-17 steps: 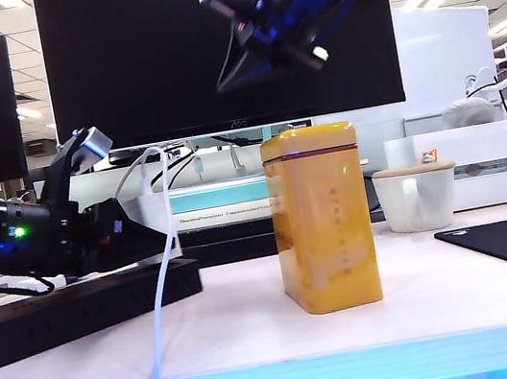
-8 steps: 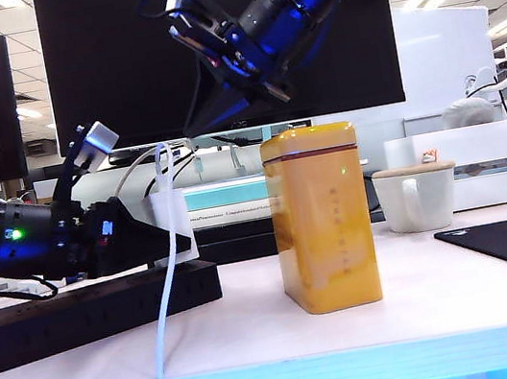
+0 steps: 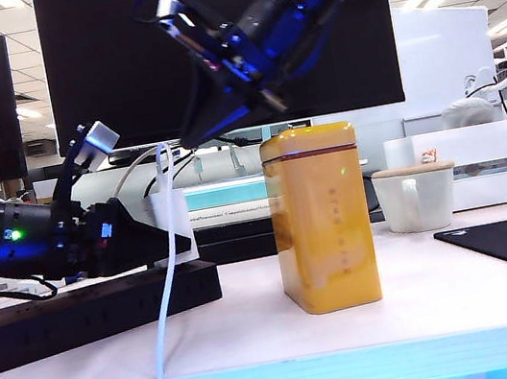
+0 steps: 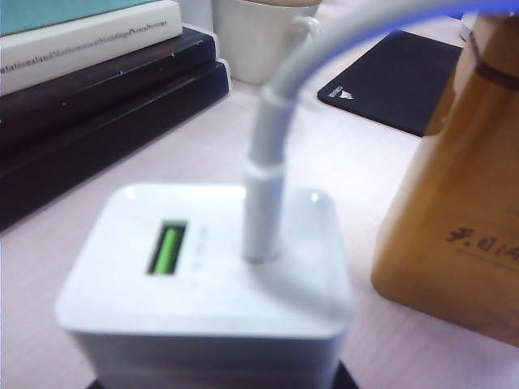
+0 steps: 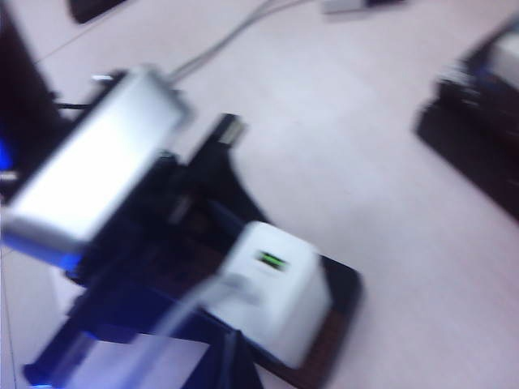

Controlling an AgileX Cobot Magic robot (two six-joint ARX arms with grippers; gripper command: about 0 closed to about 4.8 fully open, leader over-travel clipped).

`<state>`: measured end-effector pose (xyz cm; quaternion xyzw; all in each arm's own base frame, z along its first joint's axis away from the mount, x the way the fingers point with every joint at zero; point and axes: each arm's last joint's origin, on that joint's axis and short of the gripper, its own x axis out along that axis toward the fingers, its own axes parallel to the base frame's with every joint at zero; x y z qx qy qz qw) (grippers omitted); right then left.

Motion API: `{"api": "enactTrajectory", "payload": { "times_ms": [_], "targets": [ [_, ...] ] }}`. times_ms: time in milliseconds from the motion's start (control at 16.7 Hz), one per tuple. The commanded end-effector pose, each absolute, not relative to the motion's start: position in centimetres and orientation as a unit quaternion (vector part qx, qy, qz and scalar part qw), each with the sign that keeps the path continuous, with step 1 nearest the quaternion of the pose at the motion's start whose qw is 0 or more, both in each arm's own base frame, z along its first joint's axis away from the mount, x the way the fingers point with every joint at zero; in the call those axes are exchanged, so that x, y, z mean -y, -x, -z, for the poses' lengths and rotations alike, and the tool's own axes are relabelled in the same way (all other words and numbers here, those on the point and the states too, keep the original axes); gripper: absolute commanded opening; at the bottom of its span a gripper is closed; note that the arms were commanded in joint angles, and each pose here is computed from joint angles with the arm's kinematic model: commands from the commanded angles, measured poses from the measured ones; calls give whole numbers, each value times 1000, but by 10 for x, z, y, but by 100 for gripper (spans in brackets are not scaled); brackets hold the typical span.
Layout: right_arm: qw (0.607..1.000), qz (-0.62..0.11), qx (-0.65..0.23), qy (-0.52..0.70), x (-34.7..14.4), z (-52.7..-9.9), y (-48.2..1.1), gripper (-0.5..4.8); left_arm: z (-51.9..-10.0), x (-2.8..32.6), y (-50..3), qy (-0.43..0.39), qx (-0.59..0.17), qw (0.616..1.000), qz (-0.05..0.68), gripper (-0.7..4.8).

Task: Plug the white charger into the left socket.

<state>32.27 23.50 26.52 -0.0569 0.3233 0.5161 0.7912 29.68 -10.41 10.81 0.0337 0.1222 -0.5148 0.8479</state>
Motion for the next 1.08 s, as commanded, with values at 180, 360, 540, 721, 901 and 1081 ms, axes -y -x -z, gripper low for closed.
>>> {"api": "enactTrajectory", "payload": {
  "times_ms": [180, 360, 540, 721, 901, 1081],
  "targets": [
    [786, -515, -333, 81, -249, -253, -319, -6, -108, 107, -292, -35, -128, 834, 536, 149],
    [787, -508, -339, 88, -252, -247, -320, -6, -111, 107, -292, -37, -125, 834, 536, 149],
    [779, -509, -355, 91, -254, -240, -319, -6, -111, 108, -291, -37, -124, 833, 537, 150],
    [769, -508, -373, 108, -259, -231, -316, -6, -111, 108, -291, -37, -124, 834, 536, 149],
    [759, -506, -385, 139, -263, -224, -310, -6, -110, 108, -291, -36, -131, 833, 536, 150],
    [753, -496, -408, 144, -262, -216, -310, -6, -109, 107, -290, -35, -137, 833, 535, 149]
  ]
}}
